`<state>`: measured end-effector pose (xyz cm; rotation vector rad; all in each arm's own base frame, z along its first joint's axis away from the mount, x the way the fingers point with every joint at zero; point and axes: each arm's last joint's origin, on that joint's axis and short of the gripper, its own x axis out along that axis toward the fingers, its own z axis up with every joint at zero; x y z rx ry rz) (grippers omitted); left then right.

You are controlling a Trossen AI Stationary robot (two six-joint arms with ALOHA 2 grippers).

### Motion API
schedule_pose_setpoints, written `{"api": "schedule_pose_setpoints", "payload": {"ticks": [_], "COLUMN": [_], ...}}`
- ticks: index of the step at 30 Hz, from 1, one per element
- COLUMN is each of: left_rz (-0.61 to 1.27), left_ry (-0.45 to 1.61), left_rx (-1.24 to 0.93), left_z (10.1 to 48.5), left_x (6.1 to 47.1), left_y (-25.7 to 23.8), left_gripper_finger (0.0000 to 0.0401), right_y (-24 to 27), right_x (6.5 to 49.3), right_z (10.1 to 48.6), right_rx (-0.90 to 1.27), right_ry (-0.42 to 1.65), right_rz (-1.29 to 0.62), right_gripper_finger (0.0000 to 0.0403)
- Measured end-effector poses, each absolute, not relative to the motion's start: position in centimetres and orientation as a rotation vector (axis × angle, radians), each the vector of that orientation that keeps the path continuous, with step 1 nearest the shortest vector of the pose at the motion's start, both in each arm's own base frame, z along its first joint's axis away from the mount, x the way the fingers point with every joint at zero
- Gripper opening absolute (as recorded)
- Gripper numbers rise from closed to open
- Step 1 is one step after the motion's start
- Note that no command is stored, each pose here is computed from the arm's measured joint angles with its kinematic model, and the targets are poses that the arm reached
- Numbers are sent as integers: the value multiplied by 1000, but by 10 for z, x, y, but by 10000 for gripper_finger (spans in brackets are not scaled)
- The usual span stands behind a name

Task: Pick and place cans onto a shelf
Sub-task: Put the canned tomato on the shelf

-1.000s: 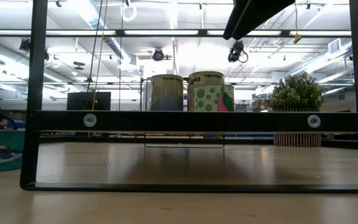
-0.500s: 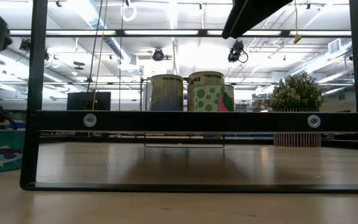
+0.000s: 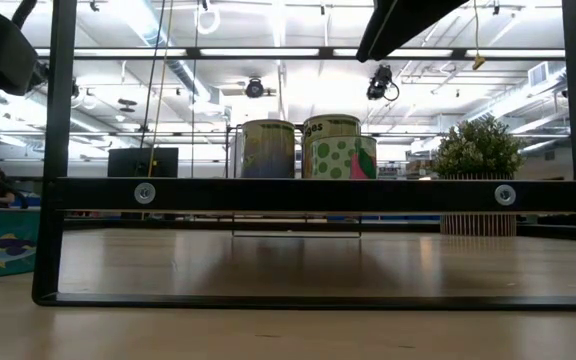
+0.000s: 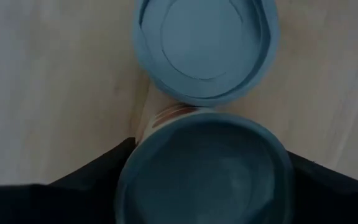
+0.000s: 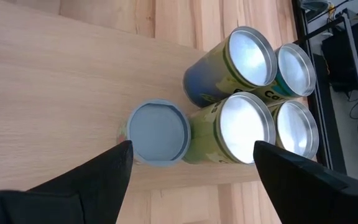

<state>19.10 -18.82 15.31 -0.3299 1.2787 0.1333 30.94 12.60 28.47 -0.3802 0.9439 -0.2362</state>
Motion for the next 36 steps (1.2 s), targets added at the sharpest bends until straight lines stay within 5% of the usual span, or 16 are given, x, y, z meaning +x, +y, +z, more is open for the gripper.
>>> {"api": "schedule_pose_setpoints", "payload": {"ticks": [7,14,27,36], "left_rz": [106,138,-131,-137], "left_ry": [1438,1280,1036,1084], "left_rx": [-196,25,99,116], "left_z": [198,246,229,198], "left_x": [196,237,324,351], "left_y": [-184,-155,-86,-79], "left_gripper_finger": [283,301,294,295], "right_y": [127,127,136,141], "right_x": [309,309,296,294], "right_z": [284,284,280,280], "right_rx": [-363,-355,-300,-308], "right_ry": [955,957,1028,1022], "right_rz": [-210,-209,-219,-206], "right_gripper_finger": [341,341,341,341]}}
